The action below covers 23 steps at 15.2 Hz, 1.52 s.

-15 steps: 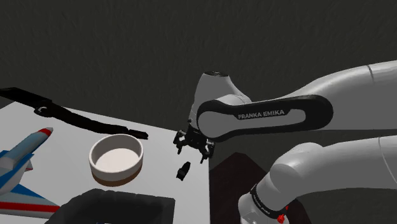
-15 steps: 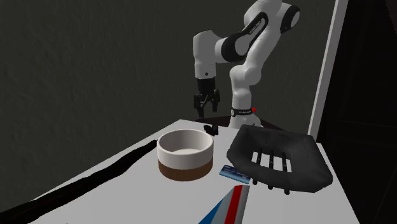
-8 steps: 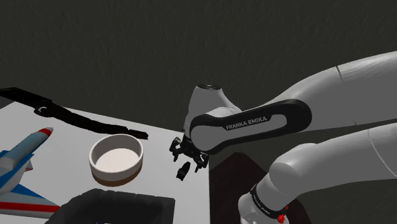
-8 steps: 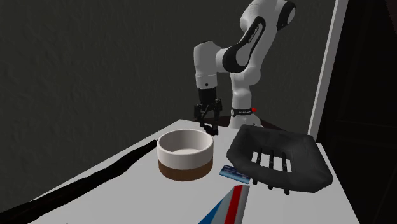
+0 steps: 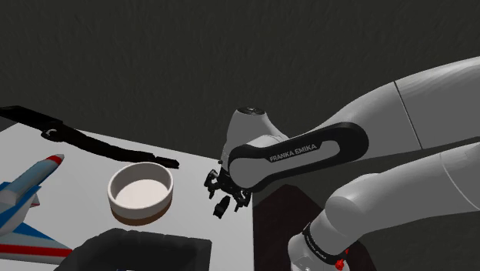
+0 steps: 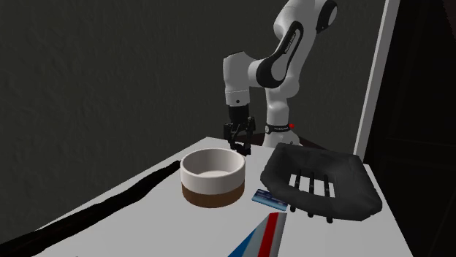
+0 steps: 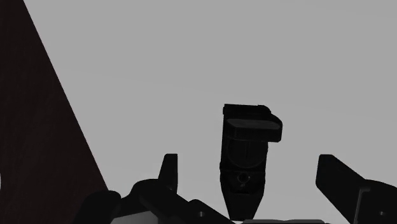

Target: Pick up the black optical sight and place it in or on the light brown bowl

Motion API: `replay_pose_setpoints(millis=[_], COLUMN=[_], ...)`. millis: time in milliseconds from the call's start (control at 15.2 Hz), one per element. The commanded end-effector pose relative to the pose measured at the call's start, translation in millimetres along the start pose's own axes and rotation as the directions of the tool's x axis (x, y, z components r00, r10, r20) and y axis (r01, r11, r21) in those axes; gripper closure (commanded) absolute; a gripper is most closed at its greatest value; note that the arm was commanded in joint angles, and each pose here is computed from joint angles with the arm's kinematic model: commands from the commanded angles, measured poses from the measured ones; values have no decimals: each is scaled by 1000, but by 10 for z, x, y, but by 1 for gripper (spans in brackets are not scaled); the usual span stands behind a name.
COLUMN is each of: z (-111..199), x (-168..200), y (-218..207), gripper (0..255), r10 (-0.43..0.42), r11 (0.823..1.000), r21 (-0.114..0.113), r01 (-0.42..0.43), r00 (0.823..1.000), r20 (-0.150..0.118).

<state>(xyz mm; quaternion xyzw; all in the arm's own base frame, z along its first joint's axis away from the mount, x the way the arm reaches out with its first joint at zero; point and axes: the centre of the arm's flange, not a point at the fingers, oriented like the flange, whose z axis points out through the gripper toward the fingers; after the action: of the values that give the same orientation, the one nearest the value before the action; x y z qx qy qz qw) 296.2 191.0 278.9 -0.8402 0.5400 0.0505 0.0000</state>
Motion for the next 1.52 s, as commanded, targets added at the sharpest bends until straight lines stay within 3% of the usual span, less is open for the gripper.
replay_pose_setpoints(millis=[0, 66, 660, 1452], z=[0, 0, 0, -630], x=[0, 0, 0, -54], y=[0, 0, 0, 35], gripper=[0, 255, 255, 255], r10=[0, 0, 0, 0], r11=[1000, 1000, 1000, 1000], r21=[0, 0, 0, 0], r01=[0, 0, 0, 0], r00=[1000, 1000, 1000, 1000], r20=[0, 0, 0, 0])
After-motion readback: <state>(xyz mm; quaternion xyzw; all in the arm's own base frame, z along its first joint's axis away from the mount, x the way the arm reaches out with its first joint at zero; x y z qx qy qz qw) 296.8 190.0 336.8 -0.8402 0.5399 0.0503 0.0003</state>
